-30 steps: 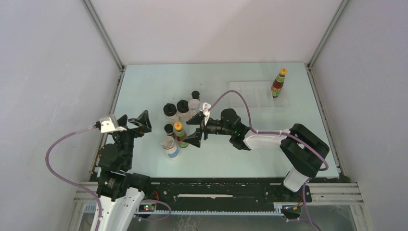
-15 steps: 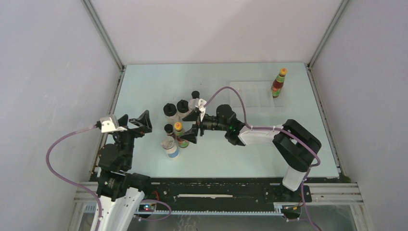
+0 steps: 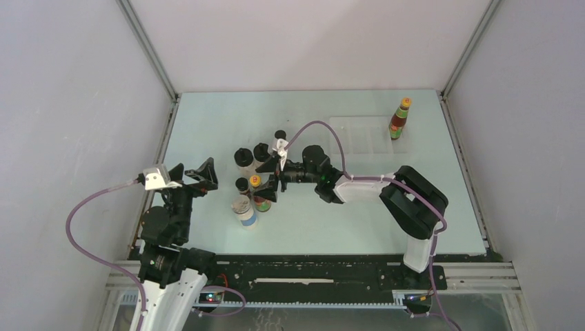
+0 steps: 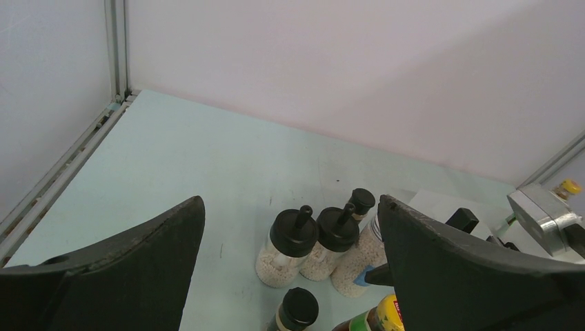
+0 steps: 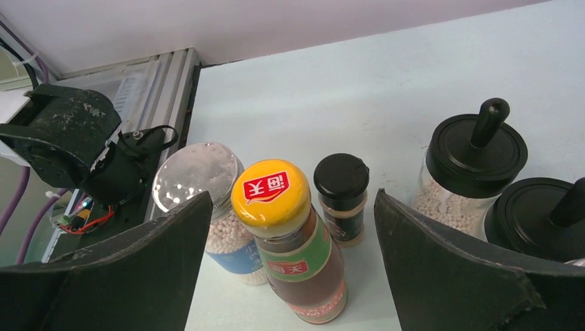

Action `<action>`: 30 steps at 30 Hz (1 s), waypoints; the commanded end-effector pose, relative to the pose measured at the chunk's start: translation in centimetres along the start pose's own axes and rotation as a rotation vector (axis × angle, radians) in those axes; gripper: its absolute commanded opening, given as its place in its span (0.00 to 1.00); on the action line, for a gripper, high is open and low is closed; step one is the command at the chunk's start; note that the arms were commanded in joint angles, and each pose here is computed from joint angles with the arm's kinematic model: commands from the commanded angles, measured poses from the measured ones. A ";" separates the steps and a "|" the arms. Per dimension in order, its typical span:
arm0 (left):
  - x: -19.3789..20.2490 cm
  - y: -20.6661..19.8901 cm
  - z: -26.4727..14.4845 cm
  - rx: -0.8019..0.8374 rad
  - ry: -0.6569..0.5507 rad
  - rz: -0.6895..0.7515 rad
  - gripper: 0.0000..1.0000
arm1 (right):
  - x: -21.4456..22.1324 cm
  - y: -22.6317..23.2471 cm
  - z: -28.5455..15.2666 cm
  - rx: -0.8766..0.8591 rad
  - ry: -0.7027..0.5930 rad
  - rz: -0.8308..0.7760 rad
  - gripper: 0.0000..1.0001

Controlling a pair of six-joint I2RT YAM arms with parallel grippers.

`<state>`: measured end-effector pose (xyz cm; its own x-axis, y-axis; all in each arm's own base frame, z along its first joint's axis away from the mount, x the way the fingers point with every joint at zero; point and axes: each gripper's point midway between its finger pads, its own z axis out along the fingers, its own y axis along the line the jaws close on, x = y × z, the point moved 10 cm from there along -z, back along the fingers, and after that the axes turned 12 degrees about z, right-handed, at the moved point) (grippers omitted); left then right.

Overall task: Organize the condiment bottles
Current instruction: Pick up the bottle from the center of the board.

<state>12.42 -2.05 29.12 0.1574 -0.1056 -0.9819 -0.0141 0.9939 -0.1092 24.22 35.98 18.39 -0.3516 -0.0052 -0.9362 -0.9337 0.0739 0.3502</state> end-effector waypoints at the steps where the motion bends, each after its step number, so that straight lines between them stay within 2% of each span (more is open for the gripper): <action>1: 0.6 -0.1 0.4 0.016 -0.005 0.017 1.00 | -1.1 -0.3 0.7 -0.027 -0.020 -0.032 0.92; 11: 0.6 -0.1 0.3 0.022 -0.009 0.019 1.00 | -0.9 -0.9 1.4 -0.032 -0.003 -0.017 0.67; 18: 0.6 -0.1 0.3 0.020 -0.013 0.018 1.00 | -0.9 -0.8 1.5 -0.023 0.019 -0.022 0.41; 22: 0.6 -0.2 0.3 0.023 -0.011 0.020 1.00 | -0.8 -0.7 1.5 -0.021 0.034 -0.022 0.29; 24: 0.6 -0.2 0.3 0.024 -0.011 0.020 1.00 | -0.8 -0.5 1.5 -0.019 0.044 -0.030 0.15; 25: 0.6 -0.2 0.3 0.024 -0.011 0.020 1.00 | -0.8 -0.3 1.4 -0.016 0.051 -0.031 0.00; 30: 0.6 -0.2 0.3 0.025 -0.012 0.019 1.00 | -1.3 0.4 1.3 -0.004 0.065 -0.071 0.00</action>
<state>12.67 -2.20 28.56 0.1504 -0.1042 -0.9831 -0.0077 0.9943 -0.1066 24.81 37.33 18.19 -0.3365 -0.0565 -0.9400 -0.9410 0.0586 0.3333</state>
